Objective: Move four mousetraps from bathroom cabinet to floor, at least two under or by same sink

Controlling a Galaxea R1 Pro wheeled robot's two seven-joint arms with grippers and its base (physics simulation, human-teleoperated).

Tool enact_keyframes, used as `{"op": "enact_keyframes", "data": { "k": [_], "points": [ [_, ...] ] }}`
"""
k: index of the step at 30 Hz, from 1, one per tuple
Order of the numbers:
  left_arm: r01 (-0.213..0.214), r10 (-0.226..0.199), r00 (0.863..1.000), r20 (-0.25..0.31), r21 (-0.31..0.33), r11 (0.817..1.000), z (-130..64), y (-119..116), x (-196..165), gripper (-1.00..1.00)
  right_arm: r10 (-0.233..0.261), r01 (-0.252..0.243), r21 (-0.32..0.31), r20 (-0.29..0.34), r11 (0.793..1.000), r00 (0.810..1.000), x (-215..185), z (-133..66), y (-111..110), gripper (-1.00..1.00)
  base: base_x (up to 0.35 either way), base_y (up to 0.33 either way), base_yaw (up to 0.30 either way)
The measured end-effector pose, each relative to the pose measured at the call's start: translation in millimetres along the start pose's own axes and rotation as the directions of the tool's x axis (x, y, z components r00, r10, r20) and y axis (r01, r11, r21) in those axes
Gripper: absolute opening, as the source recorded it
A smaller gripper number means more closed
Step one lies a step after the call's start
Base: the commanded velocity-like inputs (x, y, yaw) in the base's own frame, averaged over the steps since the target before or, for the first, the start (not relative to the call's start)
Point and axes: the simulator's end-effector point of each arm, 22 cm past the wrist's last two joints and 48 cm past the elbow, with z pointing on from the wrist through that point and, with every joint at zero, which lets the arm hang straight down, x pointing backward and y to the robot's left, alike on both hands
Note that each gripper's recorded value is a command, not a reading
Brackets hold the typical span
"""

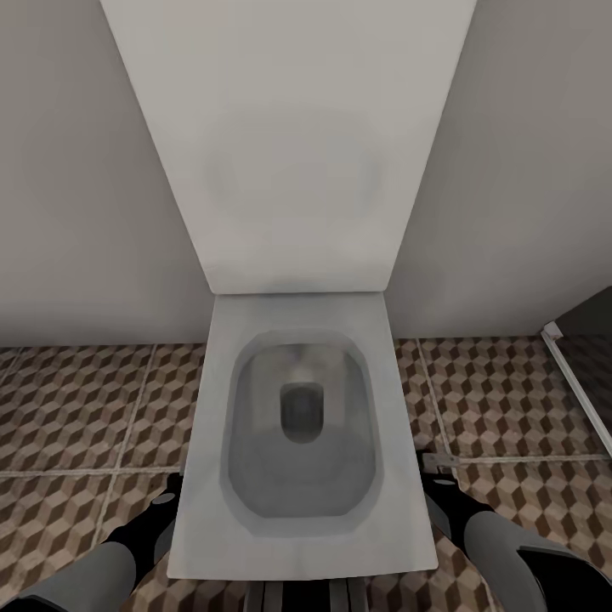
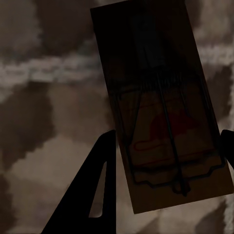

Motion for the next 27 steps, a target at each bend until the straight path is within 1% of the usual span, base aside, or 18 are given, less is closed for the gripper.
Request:
{"op": "enact_keyframes", "data": {
  "k": [24, 27],
  "points": [
    [0.0, 0.0, 1.0, -0.001, 0.002, 1.0, -0.1, -1.1, 0.6, -1.0, -0.004, 0.004, -0.003, 0.005, 1.0, 1.0, 0.0, -0.2, 1.8, -1.0, 0.0, 0.0, 0.0],
    [0.0, 0.0, 1.0, -0.001, 0.001, 1.0, -0.1, -1.0, 0.7, -1.0, -0.003, 0.003, -0.006, 0.018, 1.0, 1.0, -3.2, -0.2, 2.4, -1.0, 0.0, 0.0, 0.0]
  ]
}}
